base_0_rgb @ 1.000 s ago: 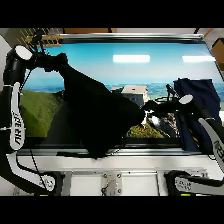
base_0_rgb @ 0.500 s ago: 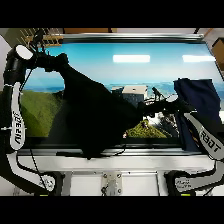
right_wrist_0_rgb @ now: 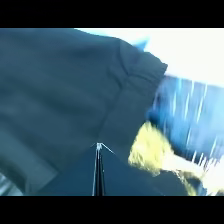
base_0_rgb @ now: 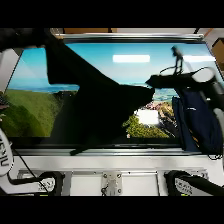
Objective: Fold the clothes and pants, and hang the long-sleeved shirts on hangers.
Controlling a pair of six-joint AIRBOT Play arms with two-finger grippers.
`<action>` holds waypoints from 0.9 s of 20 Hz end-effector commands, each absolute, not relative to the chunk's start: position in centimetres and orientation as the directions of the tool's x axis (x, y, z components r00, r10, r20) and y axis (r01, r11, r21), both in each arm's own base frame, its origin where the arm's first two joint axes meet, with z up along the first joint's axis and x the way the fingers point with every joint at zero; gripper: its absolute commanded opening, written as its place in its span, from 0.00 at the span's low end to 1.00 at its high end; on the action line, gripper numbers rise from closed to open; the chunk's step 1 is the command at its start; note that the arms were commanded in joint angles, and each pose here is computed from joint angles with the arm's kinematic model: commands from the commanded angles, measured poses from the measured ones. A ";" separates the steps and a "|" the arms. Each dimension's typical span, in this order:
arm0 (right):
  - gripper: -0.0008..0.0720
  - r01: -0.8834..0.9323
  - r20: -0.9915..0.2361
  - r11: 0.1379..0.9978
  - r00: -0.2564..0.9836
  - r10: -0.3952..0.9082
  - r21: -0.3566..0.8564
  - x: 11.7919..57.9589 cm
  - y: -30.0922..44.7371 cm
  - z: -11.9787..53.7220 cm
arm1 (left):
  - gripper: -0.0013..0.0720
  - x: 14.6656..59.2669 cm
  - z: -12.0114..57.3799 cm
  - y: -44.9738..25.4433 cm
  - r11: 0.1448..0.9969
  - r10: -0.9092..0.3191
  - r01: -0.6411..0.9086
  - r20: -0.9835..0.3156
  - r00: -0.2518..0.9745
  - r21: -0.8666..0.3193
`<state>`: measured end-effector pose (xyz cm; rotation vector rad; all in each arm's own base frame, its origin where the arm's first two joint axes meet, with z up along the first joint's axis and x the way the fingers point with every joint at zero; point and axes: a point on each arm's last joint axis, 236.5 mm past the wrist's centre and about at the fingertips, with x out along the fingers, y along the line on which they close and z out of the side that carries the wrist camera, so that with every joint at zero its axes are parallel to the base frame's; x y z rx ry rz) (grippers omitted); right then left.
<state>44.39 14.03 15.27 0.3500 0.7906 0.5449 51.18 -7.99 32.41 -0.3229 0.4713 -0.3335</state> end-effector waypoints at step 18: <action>0.03 -0.309 -0.484 0.910 0.773 0.409 0.275 34.6 9.7 28.8 | 0.04 36.9 27.7 -20.0 0.732 -0.643 0.383 -0.385 0.662 -0.564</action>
